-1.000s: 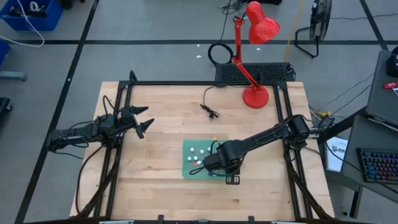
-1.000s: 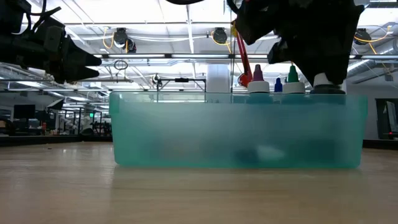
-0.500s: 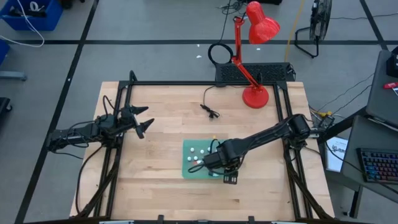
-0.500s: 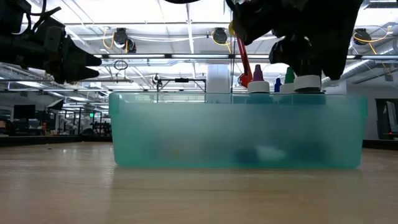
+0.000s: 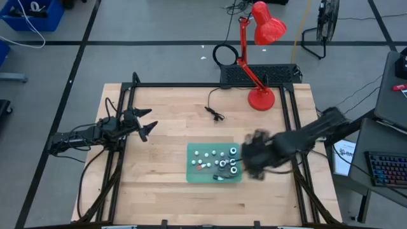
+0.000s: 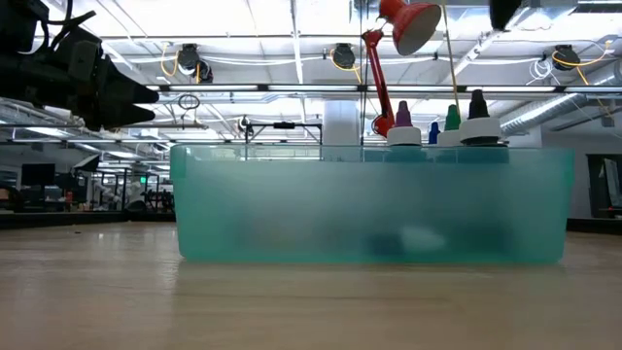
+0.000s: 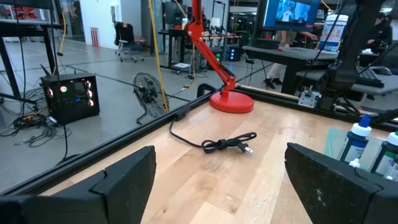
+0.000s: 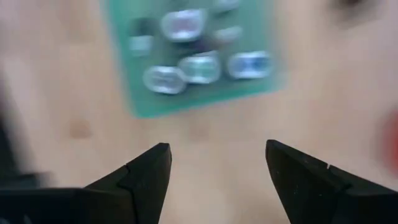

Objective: Pick & Place food coloring
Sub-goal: Return to Home Position

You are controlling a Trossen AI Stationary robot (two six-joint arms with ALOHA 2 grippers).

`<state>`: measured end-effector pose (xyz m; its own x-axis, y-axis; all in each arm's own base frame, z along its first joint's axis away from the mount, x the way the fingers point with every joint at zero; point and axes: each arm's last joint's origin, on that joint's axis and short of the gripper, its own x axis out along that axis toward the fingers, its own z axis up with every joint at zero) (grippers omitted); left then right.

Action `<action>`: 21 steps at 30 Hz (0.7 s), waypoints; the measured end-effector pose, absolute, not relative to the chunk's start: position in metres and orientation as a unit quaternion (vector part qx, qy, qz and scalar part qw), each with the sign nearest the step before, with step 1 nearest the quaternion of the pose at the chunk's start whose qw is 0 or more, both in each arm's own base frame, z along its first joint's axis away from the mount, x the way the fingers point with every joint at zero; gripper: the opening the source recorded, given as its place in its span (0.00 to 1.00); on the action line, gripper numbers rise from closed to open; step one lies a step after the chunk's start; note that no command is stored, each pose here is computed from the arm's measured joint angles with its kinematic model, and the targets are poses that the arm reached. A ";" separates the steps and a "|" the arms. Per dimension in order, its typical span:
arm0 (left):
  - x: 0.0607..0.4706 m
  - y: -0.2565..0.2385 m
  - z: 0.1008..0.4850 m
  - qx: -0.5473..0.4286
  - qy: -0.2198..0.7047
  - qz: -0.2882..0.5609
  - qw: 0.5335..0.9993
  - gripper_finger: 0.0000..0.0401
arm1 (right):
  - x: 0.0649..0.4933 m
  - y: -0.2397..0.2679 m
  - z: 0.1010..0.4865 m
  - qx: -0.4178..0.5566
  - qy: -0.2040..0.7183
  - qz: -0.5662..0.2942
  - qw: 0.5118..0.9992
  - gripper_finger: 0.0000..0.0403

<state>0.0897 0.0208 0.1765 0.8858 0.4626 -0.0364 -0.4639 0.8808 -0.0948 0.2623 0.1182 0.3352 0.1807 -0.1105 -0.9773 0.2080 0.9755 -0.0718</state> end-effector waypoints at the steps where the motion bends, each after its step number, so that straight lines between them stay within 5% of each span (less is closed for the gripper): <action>1: 0.090 0.021 0.177 -0.050 0.006 0.239 0.970 0.88 | 0.247 0.116 0.347 0.002 0.615 -0.120 0.779 0.62; 7: 0.090 0.021 0.176 -0.050 0.007 0.239 0.970 0.88 | 0.162 0.102 0.379 -0.024 0.382 -0.220 0.897 0.61; 13: 0.090 0.021 0.176 -0.050 0.007 0.239 0.970 0.88 | 0.127 0.078 0.319 -0.022 0.236 -0.213 0.948 0.62; 21: 0.090 0.021 0.176 -0.050 0.007 0.239 0.970 0.88 | 0.125 0.063 0.228 0.013 0.064 0.044 0.997 0.62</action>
